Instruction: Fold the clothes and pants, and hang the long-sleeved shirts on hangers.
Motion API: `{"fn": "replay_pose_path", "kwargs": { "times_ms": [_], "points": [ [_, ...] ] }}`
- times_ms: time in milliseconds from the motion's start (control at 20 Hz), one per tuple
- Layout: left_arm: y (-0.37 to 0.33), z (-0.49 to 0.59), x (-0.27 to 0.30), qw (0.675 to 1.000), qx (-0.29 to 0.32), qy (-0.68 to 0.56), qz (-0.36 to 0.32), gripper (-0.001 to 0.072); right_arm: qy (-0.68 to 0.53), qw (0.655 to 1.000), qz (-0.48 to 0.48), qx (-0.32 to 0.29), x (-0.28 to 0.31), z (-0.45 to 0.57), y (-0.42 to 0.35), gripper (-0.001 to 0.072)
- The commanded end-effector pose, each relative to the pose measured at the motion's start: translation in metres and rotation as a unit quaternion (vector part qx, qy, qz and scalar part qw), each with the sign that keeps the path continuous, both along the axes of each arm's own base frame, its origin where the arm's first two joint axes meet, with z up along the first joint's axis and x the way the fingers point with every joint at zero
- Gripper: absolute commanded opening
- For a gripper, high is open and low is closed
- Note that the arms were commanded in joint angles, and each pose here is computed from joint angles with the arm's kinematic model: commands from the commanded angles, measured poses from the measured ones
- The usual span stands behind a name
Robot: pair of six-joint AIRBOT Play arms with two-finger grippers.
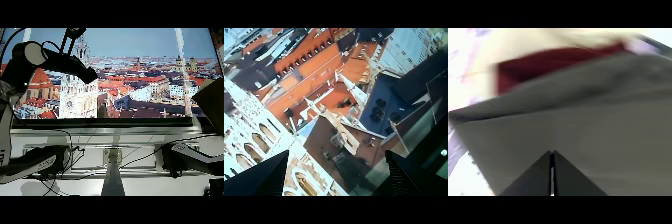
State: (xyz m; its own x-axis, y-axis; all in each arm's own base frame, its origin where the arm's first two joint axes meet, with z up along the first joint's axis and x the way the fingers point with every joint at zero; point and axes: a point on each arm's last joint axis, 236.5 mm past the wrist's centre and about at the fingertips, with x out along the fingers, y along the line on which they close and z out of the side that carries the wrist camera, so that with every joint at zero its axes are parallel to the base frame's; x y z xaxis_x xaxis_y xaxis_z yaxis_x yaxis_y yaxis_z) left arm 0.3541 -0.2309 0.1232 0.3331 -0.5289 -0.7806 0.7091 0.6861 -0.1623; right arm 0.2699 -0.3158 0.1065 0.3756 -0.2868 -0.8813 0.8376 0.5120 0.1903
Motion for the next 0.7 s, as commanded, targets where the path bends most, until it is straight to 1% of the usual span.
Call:
{"fn": "replay_pose_path", "kwargs": {
  "times_ms": [0,50,100,150,300,350,450,650],
  "points": [
    [0.000,0.001,0.000,1.000,0.000,-0.001,0.000,0.0702,-0.013,0.989,0.136,-0.051,0.072,0.019,0.054,0.0012],
    [0.000,0.001,0.000,1.000,0.000,-0.001,0.000,0.0702,-0.016,0.977,0.196,-0.076,0.096,0.026,0.078,0.0012],
    [0.000,0.001,0.000,1.000,0.000,-0.001,0.000,0.0703,-0.016,0.951,0.287,-0.116,0.120,0.035,0.108,0.0012],
    [0.000,0.001,0.000,1.000,0.000,-0.001,0.000,0.0702,-0.020,0.924,0.351,-0.151,0.138,0.045,0.137,0.0012],
    [0.000,0.001,0.000,1.000,0.000,-0.001,0.000,0.0703,-0.067,0.859,0.436,-0.259,0.175,0.095,0.212,0.0012],
    [0.000,0.001,0.000,1.000,0.000,-0.001,0.000,0.0703,-0.089,0.842,0.454,-0.277,0.180,0.110,0.235,0.0012],
    [0.000,0.001,0.000,1.000,0.000,-0.001,0.000,0.0702,-0.123,0.818,0.482,-0.289,0.180,0.131,0.273,0.0013],
    [0.000,0.001,0.000,1.000,0.000,-0.001,0.000,0.0703,-0.153,0.799,0.506,-0.286,0.173,0.147,0.308,0.0013]
  ]
}}
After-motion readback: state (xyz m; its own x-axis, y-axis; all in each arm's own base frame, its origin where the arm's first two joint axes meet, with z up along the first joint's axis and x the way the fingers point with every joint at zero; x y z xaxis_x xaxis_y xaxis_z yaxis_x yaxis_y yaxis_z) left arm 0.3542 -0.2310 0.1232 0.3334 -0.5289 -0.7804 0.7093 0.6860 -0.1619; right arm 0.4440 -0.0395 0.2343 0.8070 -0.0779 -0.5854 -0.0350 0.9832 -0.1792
